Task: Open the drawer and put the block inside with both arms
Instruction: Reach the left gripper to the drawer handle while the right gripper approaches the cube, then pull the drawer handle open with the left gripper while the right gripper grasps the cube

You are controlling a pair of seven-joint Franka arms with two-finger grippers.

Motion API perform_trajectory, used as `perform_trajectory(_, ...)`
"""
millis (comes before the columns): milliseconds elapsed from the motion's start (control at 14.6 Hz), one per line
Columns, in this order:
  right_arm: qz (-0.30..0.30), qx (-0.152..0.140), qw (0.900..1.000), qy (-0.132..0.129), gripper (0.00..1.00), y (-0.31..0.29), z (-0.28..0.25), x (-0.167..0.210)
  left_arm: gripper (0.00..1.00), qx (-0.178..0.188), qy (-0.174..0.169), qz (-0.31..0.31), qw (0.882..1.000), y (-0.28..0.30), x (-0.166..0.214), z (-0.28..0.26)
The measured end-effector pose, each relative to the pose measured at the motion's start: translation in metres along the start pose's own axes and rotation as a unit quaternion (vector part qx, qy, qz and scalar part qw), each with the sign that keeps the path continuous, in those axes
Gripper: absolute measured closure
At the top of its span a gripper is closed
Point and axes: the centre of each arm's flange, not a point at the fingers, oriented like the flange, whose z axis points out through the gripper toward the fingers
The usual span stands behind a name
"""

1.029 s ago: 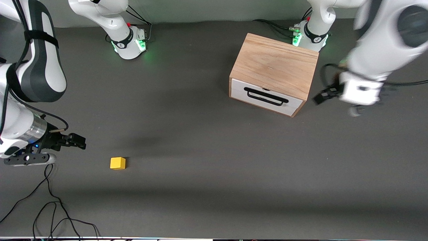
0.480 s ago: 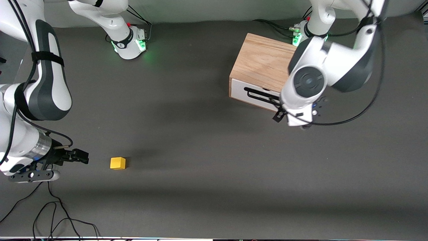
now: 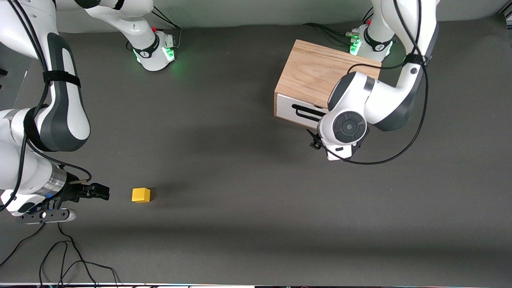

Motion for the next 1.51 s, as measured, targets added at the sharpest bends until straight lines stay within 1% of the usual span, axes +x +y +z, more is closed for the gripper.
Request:
perform_trajectory(137,0.002,0.008,1.0,-0.016,0.0,-0.003,0.021,-0.001,0.03,0.012,-0.005,-0.002,1.0,0.003,0.002,0.013)
perform_trajectory(343,0.003,0.021,0.999,-0.032,0.0,-0.014,0.074,0.003,0.03,0.024,-0.016,-0.004,1.0,0.006,0.001,0.026)
perform_trajectory(412,0.001,0.021,0.999,-0.036,0.0,-0.017,0.09,0.004,0.03,0.029,-0.017,-0.002,0.999,0.008,0.0,0.032)
perform_trajectory(549,0.0,0.02,0.999,-0.033,0.0,-0.02,0.128,0.004,0.03,0.039,-0.02,0.0,0.999,0.011,-0.003,0.044)
perform_trajectory(686,0.001,0.019,0.999,-0.037,0.0,-0.021,0.161,-0.001,0.03,0.046,-0.024,0.0,0.999,0.014,-0.003,0.053)
perform_trajectory(824,0.001,0.019,0.999,-0.044,0.0,-0.021,0.176,-0.008,0.03,0.053,-0.028,0.0,0.998,0.017,-0.003,0.061)
perform_trajectory(1167,-0.001,0.019,0.999,-0.049,0.0,-0.025,0.182,-0.013,0.03,0.065,-0.034,-0.001,0.997,0.023,-0.002,0.079)
perform_trajectory(1235,0.0,0.019,0.999,-0.046,0.0,-0.025,0.189,-0.017,0.03,0.066,-0.036,-0.002,0.997,0.024,-0.002,0.082)
perform_trajectory(1373,0.001,0.018,0.999,-0.029,0.0,-0.024,0.209,-0.029,0.03,0.067,-0.037,-0.003,0.997,0.026,-0.001,0.085)
perform_trajectory(1510,0.002,0.017,1.0,-0.024,0.0,-0.024,0.224,-0.039,0.03,0.066,-0.038,-0.003,0.997,0.026,-0.001,0.085)
